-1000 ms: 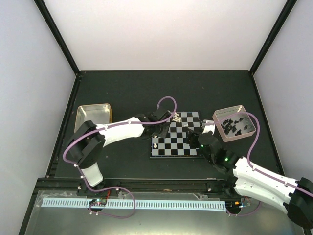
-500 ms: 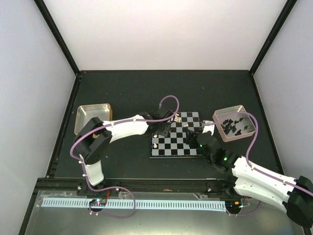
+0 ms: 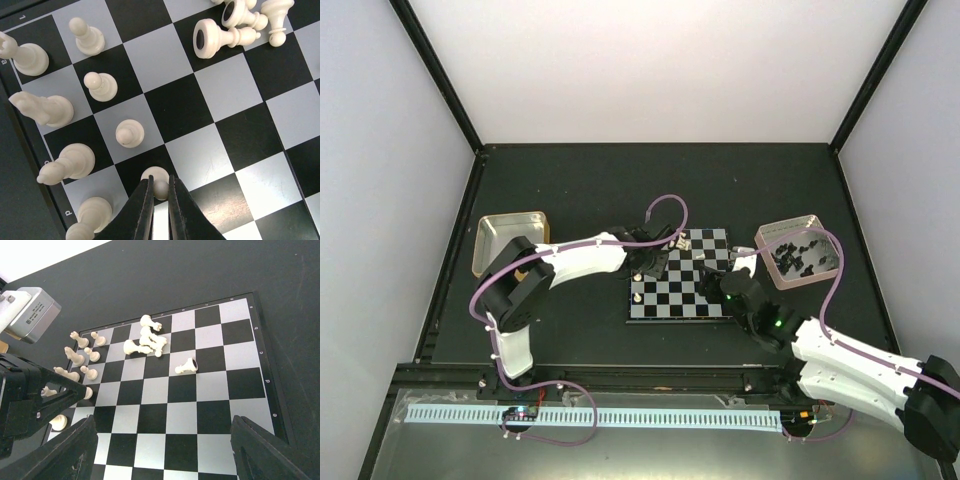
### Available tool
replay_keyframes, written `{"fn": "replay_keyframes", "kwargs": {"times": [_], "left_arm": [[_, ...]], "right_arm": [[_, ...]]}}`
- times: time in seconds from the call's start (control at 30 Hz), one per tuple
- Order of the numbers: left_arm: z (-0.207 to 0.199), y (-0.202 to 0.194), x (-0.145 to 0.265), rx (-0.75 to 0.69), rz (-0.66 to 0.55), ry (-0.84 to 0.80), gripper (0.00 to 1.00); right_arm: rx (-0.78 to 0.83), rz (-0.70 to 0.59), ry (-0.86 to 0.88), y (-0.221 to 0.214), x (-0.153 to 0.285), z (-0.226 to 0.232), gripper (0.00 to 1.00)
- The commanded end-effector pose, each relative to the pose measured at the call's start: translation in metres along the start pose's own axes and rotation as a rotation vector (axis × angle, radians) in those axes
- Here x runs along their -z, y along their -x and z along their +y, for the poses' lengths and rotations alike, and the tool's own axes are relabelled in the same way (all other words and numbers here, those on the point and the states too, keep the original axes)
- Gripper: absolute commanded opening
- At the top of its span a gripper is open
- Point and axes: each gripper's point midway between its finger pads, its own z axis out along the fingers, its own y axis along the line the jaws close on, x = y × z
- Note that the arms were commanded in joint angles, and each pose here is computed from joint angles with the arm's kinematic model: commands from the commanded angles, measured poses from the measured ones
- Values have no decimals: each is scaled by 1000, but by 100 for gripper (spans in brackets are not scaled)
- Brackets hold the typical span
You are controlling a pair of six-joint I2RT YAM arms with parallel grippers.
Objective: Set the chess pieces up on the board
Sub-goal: Place the chess piece on the chessboard.
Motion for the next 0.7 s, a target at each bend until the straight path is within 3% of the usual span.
{"fn": "replay_keyframes", "kwargs": {"times": [0.0,0.47,0.67], "left_arm": [[1,10,2,-13,-13,15,8],[-2,7,2,-28,7,-8,14],[-6,7,5,-32,14,-31,9]], "right_arm": [[-13,-35,9,13,0,6,73],[-13,-36,27,14,1,10,73],[-14,-35,30,14,1,10,73]]}}
